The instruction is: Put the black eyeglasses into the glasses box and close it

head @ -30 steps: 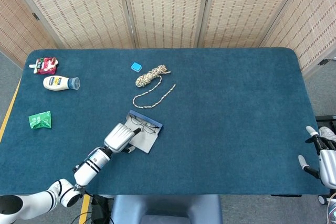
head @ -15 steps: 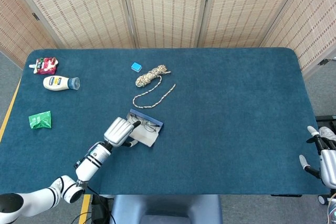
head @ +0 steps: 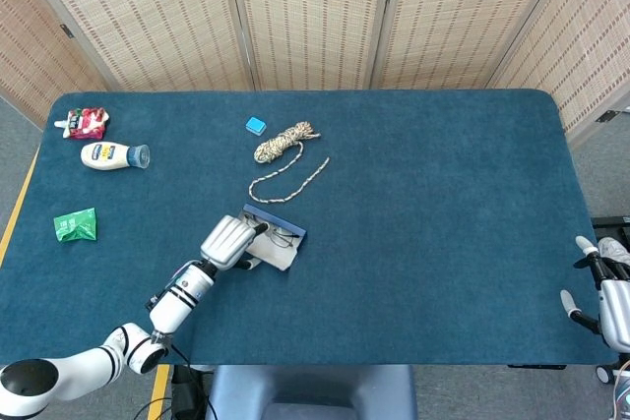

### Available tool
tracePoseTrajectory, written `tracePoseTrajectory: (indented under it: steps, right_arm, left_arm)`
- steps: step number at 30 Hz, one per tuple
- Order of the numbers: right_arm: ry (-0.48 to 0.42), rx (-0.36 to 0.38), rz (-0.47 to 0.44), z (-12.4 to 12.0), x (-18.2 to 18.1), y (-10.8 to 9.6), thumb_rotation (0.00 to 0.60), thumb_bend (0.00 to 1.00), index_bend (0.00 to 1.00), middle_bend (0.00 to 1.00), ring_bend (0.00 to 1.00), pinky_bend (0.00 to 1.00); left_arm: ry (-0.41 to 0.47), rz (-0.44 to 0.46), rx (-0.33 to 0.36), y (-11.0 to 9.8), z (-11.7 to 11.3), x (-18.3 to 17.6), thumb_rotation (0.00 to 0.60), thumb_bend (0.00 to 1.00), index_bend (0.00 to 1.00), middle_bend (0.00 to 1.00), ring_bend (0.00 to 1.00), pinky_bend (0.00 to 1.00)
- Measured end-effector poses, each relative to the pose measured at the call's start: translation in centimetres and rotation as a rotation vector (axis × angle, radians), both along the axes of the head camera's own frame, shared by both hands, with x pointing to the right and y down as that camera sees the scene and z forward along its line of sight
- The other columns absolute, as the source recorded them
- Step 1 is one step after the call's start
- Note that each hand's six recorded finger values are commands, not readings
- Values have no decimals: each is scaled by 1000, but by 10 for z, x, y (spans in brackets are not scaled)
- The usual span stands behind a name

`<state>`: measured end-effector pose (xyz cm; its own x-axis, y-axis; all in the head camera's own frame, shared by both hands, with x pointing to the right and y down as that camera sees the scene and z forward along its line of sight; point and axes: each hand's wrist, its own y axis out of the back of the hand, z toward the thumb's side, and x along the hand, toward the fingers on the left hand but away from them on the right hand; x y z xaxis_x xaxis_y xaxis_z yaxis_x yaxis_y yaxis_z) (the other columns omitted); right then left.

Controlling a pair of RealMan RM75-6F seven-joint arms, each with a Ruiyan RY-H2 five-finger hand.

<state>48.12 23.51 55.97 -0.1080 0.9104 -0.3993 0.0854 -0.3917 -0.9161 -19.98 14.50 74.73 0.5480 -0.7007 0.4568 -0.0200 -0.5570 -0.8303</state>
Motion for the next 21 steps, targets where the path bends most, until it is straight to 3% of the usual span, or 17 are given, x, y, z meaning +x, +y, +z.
tracePoseTrajectory:
  steps: [15, 21]
  right_arm:
    - [0, 0, -3, 0, -1, -1, 600, 331, 103, 367, 298, 235]
    - [-1, -1, -6, 1, -2, -2, 600, 331, 102, 367, 298, 235]
  left_arm:
    - [-19, 32, 29, 4, 6, -5, 600, 530, 615, 1000, 1000, 992]
    - [-10, 15, -9, 4, 6, -13, 600, 547, 648, 1000, 1000, 992]
